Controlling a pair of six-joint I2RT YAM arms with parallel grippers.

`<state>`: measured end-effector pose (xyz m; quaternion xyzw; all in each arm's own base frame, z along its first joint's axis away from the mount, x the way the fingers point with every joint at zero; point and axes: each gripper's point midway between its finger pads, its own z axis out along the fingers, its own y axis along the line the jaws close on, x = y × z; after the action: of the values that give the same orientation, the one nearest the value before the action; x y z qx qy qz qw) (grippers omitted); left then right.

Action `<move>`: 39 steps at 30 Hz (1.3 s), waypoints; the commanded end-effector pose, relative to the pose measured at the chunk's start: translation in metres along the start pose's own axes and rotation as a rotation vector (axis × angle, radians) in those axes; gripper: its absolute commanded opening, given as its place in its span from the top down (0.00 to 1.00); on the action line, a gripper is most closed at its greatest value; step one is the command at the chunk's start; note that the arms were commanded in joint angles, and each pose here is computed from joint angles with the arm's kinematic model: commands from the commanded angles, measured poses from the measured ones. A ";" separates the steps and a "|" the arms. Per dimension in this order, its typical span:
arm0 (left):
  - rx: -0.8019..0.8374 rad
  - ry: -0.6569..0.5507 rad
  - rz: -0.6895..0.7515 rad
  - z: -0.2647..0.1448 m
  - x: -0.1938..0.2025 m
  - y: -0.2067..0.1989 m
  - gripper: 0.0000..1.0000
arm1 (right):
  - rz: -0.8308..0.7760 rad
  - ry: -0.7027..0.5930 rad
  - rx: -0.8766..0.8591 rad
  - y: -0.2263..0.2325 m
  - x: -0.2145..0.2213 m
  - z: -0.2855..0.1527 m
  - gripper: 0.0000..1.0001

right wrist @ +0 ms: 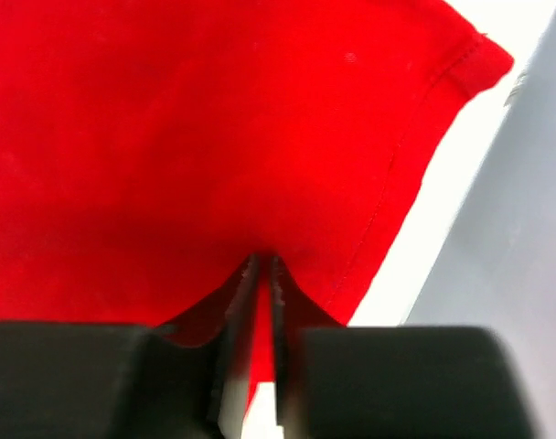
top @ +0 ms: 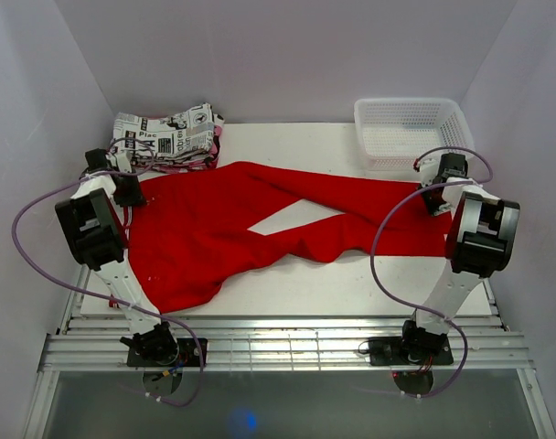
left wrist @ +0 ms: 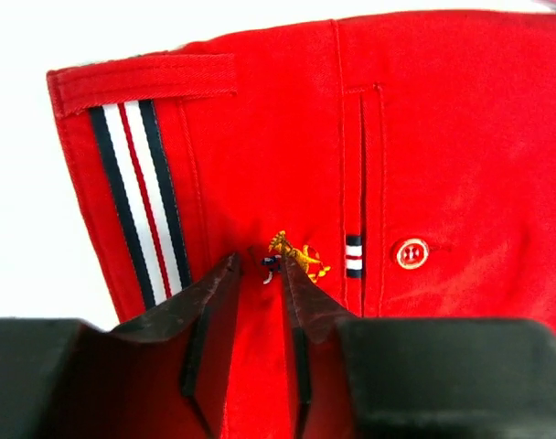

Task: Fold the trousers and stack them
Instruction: Flatten the trousers out

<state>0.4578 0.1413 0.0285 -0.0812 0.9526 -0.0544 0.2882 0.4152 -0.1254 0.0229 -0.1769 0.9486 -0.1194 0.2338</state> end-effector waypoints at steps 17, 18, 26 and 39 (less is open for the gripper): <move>0.241 -0.076 0.156 -0.123 -0.006 -0.060 0.25 | -0.478 -0.173 -0.464 0.079 0.046 -0.152 0.38; 0.259 -0.072 0.183 -0.129 0.001 -0.065 0.25 | -0.487 -0.158 -0.470 0.083 0.052 -0.146 0.38; 0.280 -0.025 0.219 -0.144 0.039 -0.074 0.25 | -0.571 -0.093 -0.484 0.106 0.095 -0.087 0.32; 0.179 0.037 0.197 -0.121 0.067 -0.052 0.26 | -0.472 -0.029 -0.546 0.122 0.103 -0.041 0.65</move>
<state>0.3325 0.0739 0.0861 0.0330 0.9576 -0.1409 0.2492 0.2804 -0.0535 0.0127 -0.4574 0.8679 0.0619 0.1835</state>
